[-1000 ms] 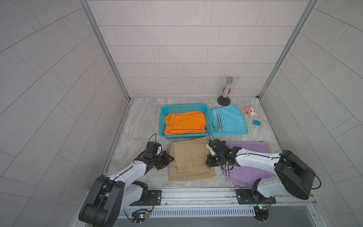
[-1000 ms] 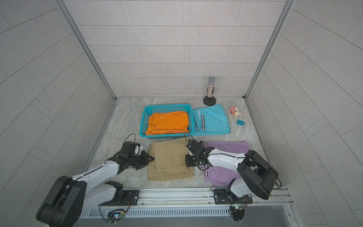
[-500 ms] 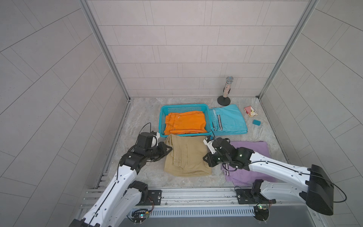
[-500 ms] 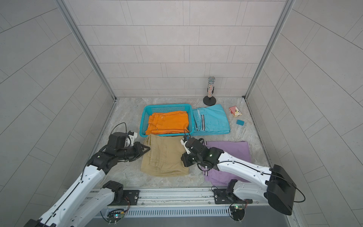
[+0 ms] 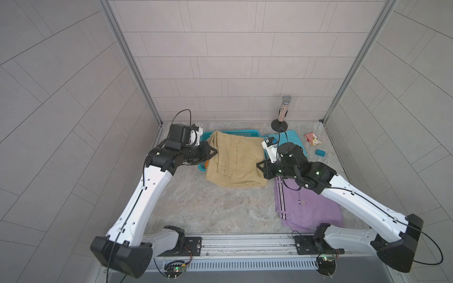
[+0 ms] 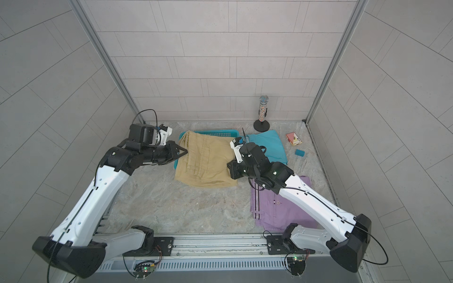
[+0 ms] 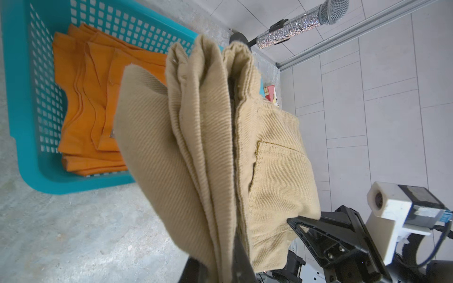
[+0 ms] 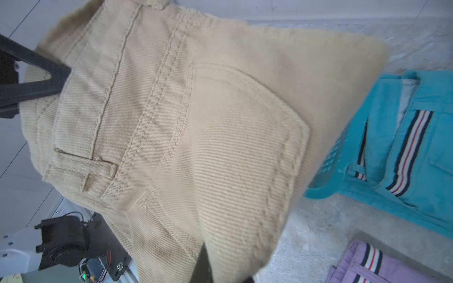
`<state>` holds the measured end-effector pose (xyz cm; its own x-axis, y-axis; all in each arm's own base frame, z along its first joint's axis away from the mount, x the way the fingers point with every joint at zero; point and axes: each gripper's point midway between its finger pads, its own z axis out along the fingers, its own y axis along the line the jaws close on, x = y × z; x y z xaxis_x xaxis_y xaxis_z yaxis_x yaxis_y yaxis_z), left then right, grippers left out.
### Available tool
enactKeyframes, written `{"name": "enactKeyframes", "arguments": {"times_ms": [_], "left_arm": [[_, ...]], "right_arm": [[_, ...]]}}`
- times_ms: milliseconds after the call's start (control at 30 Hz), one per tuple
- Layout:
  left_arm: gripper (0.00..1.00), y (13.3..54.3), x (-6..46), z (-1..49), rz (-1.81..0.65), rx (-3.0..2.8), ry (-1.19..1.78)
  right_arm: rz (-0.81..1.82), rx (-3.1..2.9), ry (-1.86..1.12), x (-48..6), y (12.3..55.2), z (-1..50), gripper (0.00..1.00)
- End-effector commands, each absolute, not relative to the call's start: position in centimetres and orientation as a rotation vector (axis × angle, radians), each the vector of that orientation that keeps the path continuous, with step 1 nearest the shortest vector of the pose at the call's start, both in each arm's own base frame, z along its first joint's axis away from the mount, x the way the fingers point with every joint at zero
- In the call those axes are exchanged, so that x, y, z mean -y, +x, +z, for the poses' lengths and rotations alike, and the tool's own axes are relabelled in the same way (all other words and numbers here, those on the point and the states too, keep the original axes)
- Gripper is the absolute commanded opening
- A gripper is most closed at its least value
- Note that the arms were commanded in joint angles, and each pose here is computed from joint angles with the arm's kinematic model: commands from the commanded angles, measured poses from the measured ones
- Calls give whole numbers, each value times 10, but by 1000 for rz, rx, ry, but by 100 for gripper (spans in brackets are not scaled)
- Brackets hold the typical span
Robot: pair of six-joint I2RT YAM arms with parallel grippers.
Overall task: Put the folded long pants in the basket
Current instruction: Place the long pant in the basket.
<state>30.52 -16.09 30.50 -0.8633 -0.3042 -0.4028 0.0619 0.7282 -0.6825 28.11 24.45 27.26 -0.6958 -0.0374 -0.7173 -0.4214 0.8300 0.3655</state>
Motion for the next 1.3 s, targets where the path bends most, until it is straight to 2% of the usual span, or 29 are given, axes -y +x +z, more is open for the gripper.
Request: {"name": "enactKeyframes", "arguments": {"times_ms": [0,233,467,767,1000,1033,1100,1167,1200,1267], "left_arm": [[0,342,158,316,-939,-2387,-159],[0,410,154,277,-891,-2445,-249],[0,457,144,213,-827,-2536,-318],[0,461,137,135,-799,-2714,-378],[0,455,131,130,-785,-2727,-402],[7,454,130,132,-784,-2727,-404],[33,451,129,138,-775,-2728,-405],[53,447,129,151,-770,-2720,-384],[60,444,130,160,-776,-2706,-361],[62,436,130,180,-769,-2677,-328]], "right_arm": [[638,-2222,-294,-239,317,290,0],[641,-2204,-209,-241,382,295,0],[628,-2329,-172,-260,427,225,0],[530,-2517,-143,-258,434,130,0],[496,-2530,-135,-250,429,125,1],[475,-2527,-140,-248,430,128,7],[443,-2512,-159,-245,432,140,15],[420,-2494,-173,-242,433,158,24],[408,-2481,-174,-239,432,168,27],[379,-2458,-173,-234,428,190,31]]}}
